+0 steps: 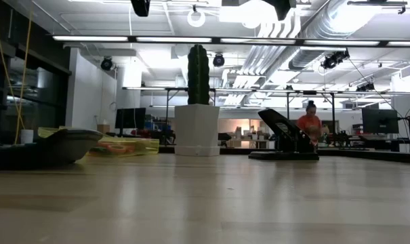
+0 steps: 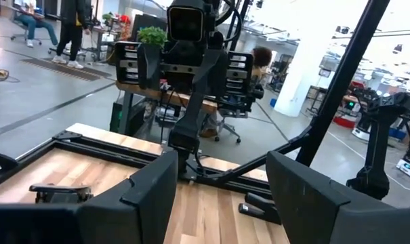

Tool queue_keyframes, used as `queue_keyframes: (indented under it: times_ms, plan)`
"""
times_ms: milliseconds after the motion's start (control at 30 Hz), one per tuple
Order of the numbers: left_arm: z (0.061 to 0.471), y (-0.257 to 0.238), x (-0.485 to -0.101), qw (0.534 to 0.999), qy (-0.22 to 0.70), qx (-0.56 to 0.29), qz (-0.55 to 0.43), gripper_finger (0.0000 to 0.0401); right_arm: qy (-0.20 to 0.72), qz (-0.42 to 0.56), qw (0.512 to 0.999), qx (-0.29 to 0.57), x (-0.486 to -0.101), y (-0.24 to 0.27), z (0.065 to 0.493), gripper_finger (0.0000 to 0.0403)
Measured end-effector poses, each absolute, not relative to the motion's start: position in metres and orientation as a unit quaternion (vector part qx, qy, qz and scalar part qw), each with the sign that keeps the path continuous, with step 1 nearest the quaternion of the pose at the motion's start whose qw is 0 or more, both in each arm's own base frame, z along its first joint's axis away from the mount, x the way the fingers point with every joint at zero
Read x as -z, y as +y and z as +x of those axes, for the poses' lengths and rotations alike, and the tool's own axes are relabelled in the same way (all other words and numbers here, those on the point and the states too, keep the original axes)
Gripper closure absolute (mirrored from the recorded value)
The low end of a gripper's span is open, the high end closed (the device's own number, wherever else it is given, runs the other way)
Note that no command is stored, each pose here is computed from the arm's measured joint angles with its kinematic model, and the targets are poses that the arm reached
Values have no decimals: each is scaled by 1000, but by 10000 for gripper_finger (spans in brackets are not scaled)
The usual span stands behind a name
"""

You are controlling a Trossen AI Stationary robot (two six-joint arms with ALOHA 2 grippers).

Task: Pack school essentials
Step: Put the orange cap eraser into the transparent yellow supply box

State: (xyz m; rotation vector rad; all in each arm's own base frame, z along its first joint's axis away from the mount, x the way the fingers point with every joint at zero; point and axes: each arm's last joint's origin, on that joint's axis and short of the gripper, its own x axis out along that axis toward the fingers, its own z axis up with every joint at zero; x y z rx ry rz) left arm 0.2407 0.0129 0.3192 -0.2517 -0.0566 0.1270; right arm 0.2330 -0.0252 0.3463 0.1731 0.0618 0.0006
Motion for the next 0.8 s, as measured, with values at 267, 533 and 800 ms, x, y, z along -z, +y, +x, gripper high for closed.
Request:
queue_keyframes:
  times_ms: [267,533,800]
  plan:
    - [241,9,-323,981,81,-82,-159,191,31,87,996,-1,-346,-25,233,197]
    - [232,-59,-286,877,414,-65,-232,192,35,88,995,0,-346,-25,233,197]
    - [217,-165,-226,785,552,-74,-271,192,52,89,995,1,-342,-25,233,197]
